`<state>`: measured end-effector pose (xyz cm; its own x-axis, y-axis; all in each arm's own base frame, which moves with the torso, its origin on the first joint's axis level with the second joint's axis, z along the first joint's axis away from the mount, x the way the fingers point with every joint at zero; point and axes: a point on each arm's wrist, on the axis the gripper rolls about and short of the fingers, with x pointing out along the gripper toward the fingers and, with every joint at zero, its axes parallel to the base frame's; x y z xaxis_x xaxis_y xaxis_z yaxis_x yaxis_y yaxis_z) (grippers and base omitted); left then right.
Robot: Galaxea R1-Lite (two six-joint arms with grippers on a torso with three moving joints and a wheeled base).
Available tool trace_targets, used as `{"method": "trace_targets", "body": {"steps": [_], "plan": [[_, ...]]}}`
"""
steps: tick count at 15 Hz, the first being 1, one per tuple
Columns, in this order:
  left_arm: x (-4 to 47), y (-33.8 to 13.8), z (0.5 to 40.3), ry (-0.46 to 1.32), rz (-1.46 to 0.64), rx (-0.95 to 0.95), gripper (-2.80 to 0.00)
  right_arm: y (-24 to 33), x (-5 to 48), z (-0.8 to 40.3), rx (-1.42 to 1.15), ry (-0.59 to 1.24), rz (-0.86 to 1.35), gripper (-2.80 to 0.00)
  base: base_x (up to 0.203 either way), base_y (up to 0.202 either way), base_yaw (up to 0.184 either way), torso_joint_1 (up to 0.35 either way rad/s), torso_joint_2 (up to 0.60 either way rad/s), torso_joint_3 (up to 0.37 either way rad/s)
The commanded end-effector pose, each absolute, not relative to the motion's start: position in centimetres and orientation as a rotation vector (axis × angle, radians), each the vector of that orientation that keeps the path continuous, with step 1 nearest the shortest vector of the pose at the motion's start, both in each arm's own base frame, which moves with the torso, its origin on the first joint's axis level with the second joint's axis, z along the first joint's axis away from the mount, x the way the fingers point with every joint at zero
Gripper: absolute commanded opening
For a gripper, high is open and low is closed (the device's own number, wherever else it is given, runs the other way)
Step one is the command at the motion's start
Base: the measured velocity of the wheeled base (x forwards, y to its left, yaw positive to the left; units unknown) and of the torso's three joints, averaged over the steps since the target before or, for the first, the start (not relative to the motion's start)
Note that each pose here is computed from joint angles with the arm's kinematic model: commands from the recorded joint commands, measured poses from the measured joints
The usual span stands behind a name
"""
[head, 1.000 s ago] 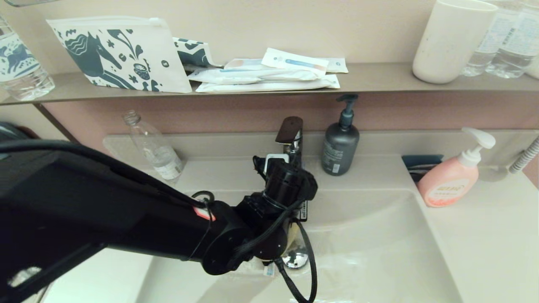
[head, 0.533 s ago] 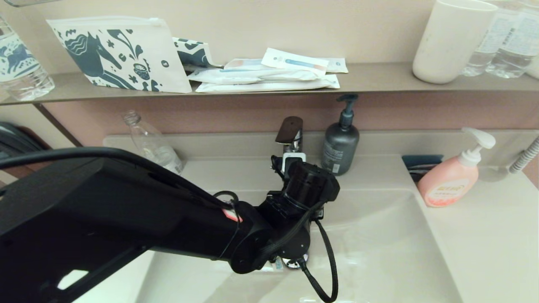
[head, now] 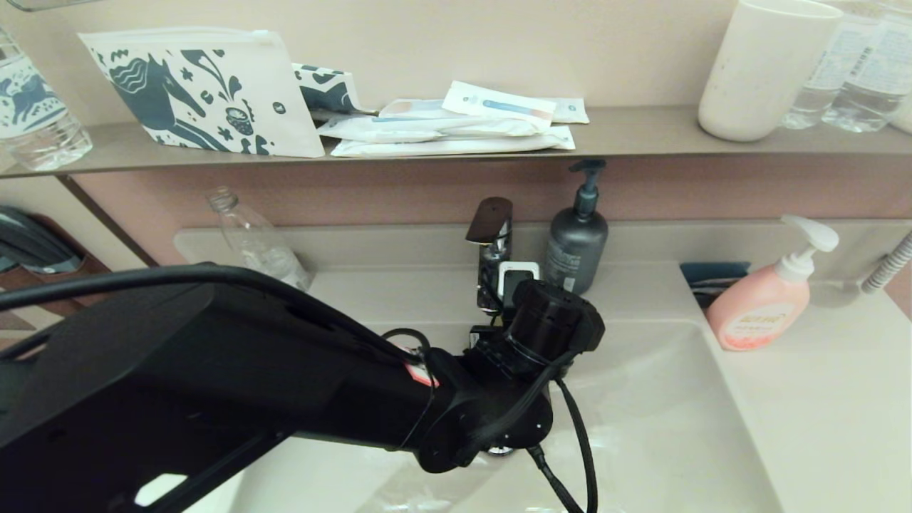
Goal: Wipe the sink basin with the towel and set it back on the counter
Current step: Wipe the sink
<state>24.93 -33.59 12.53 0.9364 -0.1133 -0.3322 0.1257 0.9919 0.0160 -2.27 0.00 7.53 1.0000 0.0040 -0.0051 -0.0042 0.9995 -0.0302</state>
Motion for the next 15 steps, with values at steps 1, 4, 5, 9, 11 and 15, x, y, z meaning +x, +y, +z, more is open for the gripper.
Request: {"method": "trace_targets", "body": {"steps": [1, 4, 5, 9, 11, 15], "plan": [[24.8, -34.1, 12.2, 0.337, -0.124, 0.04, -2.8, 0.0, -2.3, 7.5, -0.031, 0.005, 0.005, -2.8, 0.0, 0.0, 0.0, 0.0, 0.0, 0.0], [24.7, -35.0, 12.2, 0.334, -0.125, 0.046, -2.8, 0.0, -2.3, 7.5, -0.031, 0.006, 0.005, -2.8, 0.0, 0.0, 0.0, 0.0, 0.0, 0.0], [24.8, -35.3, 12.4, 0.329, -0.126, 0.041, -2.8, 0.0, -2.3, 7.5, -0.031, 0.005, 0.005, -2.8, 0.0, 0.0, 0.0, 0.0, 0.0, 0.0], [25.2, -36.7, 13.2, 0.316, -0.127, 0.034, -2.8, 0.0, -2.3, 7.5, -0.031, 0.005, 0.005, -2.8, 0.0, 0.0, 0.0, 0.0, 0.0, 0.0], [25.0, -37.8, 13.6, 0.312, -0.132, 0.037, -2.8, 0.0, -2.3, 7.5, -0.031, 0.005, 0.005, -2.8, 0.0, 0.0, 0.0, 0.0, 0.0, 0.0], [24.2, -39.6, 13.7, 0.31, -0.143, 0.053, -2.8, 0.0, -2.3, 7.5, -0.031, 0.005, 0.005, -2.8, 0.0, 0.0, 0.0, 0.0, 0.0, 0.0]]}}
